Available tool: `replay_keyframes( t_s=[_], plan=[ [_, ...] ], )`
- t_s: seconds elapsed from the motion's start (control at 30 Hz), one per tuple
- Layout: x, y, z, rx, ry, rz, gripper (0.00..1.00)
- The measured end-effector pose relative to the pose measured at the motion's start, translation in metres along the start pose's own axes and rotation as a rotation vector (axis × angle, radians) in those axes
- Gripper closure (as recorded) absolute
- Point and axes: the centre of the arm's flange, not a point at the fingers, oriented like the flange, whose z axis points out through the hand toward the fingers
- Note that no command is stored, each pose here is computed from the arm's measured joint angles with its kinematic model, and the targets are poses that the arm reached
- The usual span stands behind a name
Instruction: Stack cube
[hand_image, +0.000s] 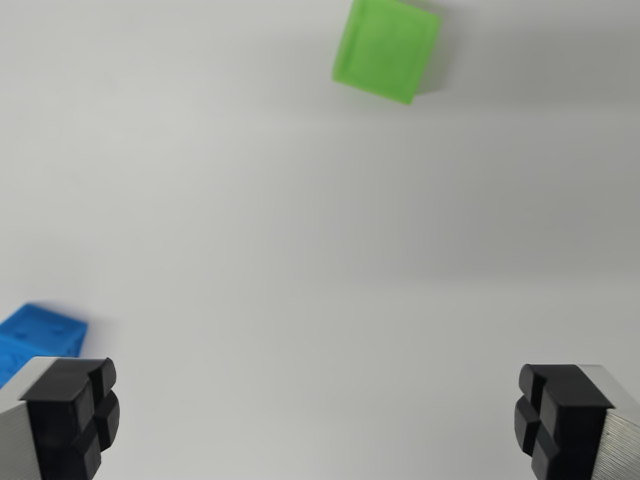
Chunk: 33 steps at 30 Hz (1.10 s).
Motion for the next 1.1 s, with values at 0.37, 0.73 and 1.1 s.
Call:
replay_keyframes(
  t_s=[0.37,0.73,1.1],
  plan=[
    [-0.023,-0.003,0.013,0.0016,0.0007,0.028,0.00],
    [-0.050,-0.008,0.030,0.0034,0.0017,0.062,0.00],
    [-0.080,-0.013,0.048,0.0063,0.0033,0.101,0.00]
  ],
)
